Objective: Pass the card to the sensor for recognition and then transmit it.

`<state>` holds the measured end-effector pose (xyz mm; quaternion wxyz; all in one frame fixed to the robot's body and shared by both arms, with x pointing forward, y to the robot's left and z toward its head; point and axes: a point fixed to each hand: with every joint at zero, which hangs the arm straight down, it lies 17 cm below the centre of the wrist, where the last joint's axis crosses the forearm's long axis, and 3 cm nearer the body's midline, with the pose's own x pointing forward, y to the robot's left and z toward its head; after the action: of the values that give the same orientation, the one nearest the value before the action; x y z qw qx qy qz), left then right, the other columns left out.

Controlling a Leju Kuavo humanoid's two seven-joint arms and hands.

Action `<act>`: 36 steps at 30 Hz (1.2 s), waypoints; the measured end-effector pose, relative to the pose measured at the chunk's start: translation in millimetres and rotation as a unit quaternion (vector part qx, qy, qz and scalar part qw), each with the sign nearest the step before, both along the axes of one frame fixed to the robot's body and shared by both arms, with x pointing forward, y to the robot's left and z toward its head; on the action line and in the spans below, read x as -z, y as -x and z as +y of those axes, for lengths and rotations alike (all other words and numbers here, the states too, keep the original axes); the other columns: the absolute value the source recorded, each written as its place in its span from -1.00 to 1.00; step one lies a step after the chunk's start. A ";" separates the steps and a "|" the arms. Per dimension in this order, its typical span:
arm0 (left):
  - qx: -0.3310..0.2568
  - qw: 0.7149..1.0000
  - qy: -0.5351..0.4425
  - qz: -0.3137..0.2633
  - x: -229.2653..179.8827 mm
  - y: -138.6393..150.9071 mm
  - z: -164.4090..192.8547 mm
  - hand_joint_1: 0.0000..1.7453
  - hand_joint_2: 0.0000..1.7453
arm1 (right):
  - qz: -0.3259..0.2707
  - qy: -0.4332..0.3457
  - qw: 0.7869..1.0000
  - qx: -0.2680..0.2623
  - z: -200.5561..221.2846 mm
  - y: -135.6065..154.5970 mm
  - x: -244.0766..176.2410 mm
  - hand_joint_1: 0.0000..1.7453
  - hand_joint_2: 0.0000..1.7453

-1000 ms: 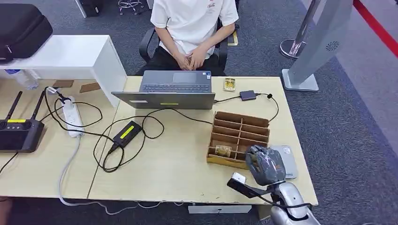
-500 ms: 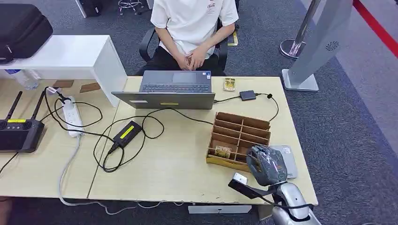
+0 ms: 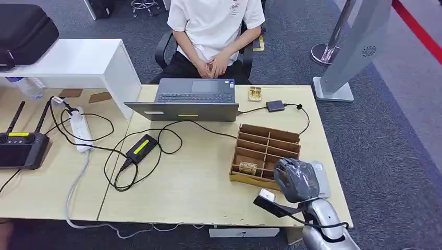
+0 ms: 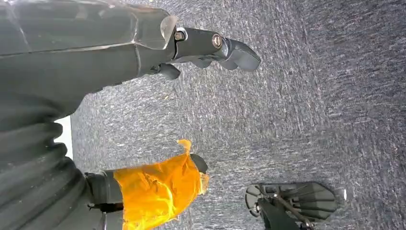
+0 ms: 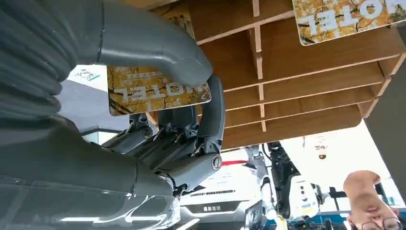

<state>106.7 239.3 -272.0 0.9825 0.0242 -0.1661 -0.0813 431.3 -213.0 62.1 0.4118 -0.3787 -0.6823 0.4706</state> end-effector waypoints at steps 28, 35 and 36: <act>0.011 1.000 -0.001 0.002 0.0 -0.6 0.0 -1.00 1.00 | -0.003 -0.009 1.000 -0.019 -7.0 -44.9 -48.8 0.58 1.00; 0.013 1.000 -0.001 0.003 0.1 -0.4 -0.4 -1.00 1.00 | -0.020 -0.003 0.999 -0.033 -7.7 -63.5 -81.6 0.58 1.00; 0.013 1.000 -0.001 0.003 0.1 -0.6 -0.4 -1.00 1.00 | -0.023 -0.002 0.999 -0.035 -7.4 -65.4 -85.9 0.58 1.00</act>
<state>107.3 238.8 -272.0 0.9818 0.0224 -0.1637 -0.0941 496.6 -220.5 148.0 0.3806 -0.3645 -0.7051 0.4745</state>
